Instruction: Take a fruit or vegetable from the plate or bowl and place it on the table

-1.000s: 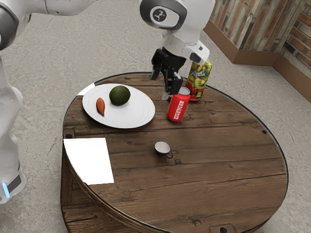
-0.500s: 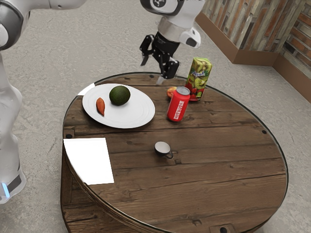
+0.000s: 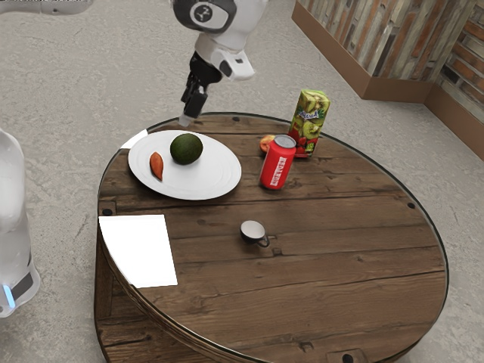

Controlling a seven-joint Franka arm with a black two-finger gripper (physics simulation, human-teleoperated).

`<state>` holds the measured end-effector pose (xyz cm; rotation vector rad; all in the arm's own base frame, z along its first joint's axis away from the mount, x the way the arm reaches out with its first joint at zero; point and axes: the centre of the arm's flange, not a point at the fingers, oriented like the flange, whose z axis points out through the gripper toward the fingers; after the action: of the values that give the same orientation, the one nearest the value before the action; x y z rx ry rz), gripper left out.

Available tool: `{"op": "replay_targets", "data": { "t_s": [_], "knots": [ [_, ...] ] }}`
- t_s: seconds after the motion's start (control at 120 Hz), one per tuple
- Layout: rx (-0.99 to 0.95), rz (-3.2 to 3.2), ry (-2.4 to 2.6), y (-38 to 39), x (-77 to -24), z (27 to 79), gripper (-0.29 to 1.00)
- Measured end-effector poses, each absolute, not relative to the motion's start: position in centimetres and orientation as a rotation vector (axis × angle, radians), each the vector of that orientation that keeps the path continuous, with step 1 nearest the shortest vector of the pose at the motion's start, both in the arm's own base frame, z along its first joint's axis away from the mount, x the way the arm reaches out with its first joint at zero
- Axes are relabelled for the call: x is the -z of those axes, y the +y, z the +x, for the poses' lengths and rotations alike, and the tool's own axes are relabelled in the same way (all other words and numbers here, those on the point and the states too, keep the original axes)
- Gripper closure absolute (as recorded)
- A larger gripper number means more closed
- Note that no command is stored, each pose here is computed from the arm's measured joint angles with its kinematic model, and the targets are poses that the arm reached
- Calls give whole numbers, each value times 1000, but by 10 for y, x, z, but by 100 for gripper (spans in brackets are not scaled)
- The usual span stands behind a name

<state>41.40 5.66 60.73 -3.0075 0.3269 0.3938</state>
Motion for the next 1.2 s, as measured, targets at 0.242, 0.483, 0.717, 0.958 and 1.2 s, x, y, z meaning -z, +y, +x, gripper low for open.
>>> {"op": "replay_targets", "data": {
  "t_s": [0.242,0.483,0.717,0.958,1.2],
  "knots": [
    [-317,-3020,497,59,-589,386,0],
    [-259,-3031,379,53,-589,390,0],
    [-295,-3053,54,55,-592,384,0],
    [-357,-3065,-365,56,-587,378,0],
    [-369,-3002,-677,63,-585,360,0]
  ]
}}
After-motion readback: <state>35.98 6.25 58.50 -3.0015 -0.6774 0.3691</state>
